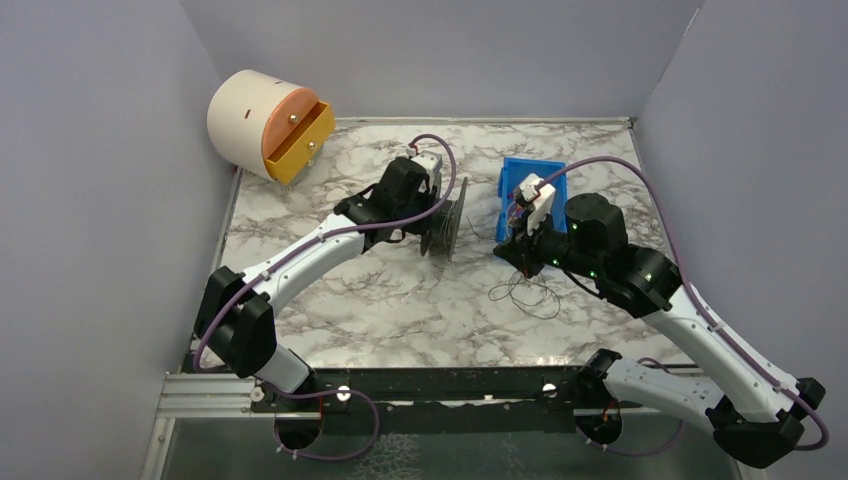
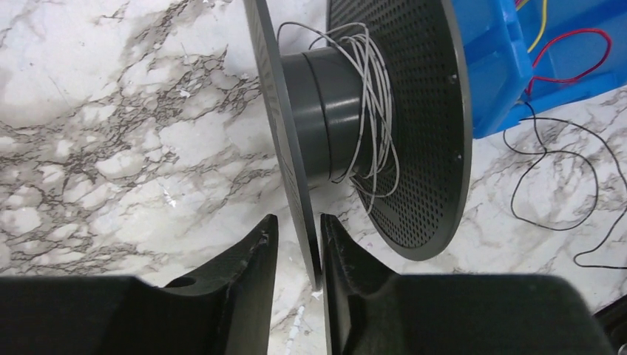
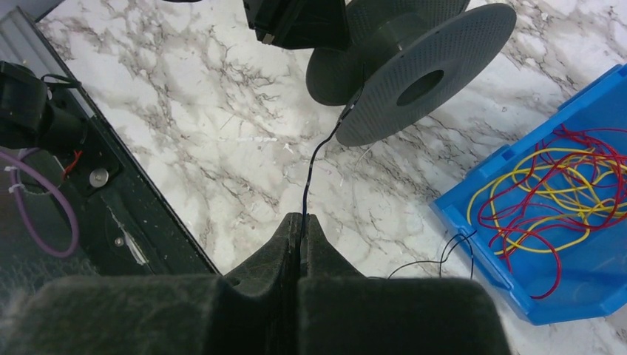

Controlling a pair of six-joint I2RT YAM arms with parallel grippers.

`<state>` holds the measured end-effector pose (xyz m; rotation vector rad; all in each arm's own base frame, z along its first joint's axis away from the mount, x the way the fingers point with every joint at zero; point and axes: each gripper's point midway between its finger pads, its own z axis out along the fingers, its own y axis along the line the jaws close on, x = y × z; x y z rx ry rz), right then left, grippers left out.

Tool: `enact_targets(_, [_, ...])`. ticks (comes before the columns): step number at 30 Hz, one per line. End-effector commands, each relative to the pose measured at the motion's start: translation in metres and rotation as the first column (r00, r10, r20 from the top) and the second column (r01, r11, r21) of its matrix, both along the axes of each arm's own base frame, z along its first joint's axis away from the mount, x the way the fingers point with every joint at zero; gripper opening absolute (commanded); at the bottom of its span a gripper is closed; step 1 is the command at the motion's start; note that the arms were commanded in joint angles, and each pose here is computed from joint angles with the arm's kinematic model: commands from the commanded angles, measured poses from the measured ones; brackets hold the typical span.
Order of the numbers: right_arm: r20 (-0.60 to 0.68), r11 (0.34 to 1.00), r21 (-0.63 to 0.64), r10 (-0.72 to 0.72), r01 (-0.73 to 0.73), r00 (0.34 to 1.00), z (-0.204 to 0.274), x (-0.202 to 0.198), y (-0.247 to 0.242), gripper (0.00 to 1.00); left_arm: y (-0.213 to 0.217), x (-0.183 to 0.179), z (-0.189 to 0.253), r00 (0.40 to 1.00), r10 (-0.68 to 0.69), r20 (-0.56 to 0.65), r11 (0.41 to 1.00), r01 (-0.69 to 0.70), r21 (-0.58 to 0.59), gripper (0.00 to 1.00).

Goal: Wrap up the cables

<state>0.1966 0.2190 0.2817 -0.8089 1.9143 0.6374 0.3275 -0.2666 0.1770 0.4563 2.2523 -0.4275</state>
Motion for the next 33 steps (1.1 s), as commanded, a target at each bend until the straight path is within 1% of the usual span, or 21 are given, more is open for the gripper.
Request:
enact_targets(1, [-0.022, 0.999, 0.014, 0.033, -0.033, 0.999, -0.004, -0.008, 0.004, 0.01, 0.007, 0.004, 0.015, 0.999, -0.004, 0.053, 0.999, 0.002, 0.042, 0.25])
enact_targets(3, [-0.015, 0.999, 0.021, 0.044, -0.044, 0.999, -0.002, -0.009, 0.005, 0.01, 0.006, 0.002, 0.015, 0.998, -0.020, 0.057, 0.999, 0.017, 0.048, 0.14])
enact_targets(5, [-0.009, 0.998, 0.032, 0.055, -0.054, 0.998, 0.002, -0.011, 0.006, 0.01, 0.007, 0.001, 0.016, 0.998, -0.030, 0.054, 0.998, 0.027, 0.053, 0.05])
enact_targets(7, [-0.002, 0.997, 0.038, 0.062, -0.062, 0.998, 0.004, -0.011, 0.007, 0.01, 0.007, -0.002, 0.017, 0.998, -0.041, 0.053, 0.998, 0.038, 0.054, 0.00])
enact_targets(13, [0.005, 0.994, 0.034, 0.103, -0.103, 0.995, 0.007, -0.017, 0.008, 0.01, 0.014, -0.022, 0.016, 0.995, -0.090, 0.033, 0.994, 0.088, 0.061, 0.00])
enact_targets(21, [0.031, 0.961, 0.043, 0.273, -0.274, 0.962, 0.020, -0.033, 0.024, 0.01, 0.021, -0.077, 0.008, 0.976, -0.219, -0.008, 0.972, 0.219, 0.089, 0.00])
enact_targets(25, [0.041, 0.937, 0.022, 0.347, -0.348, 0.937, 0.015, -0.034, 0.033, 0.01, 0.030, -0.093, 0.002, 0.972, -0.233, -0.025, 0.968, 0.234, 0.091, 0.00])
enact_targets(29, [0.078, 0.921, -0.030, 0.391, -0.389, 0.917, 0.009, -0.028, 0.037, 0.01, 0.035, -0.100, -0.004, 0.970, -0.242, -0.032, 0.965, 0.244, 0.095, 0.00])
enact_targets(33, [0.118, 0.929, -0.058, 0.371, -0.367, 0.921, 0.009, -0.015, 0.039, 0.01, 0.037, -0.102, -0.005, 0.968, -0.252, -0.022, 0.962, 0.253, 0.104, 0.00])
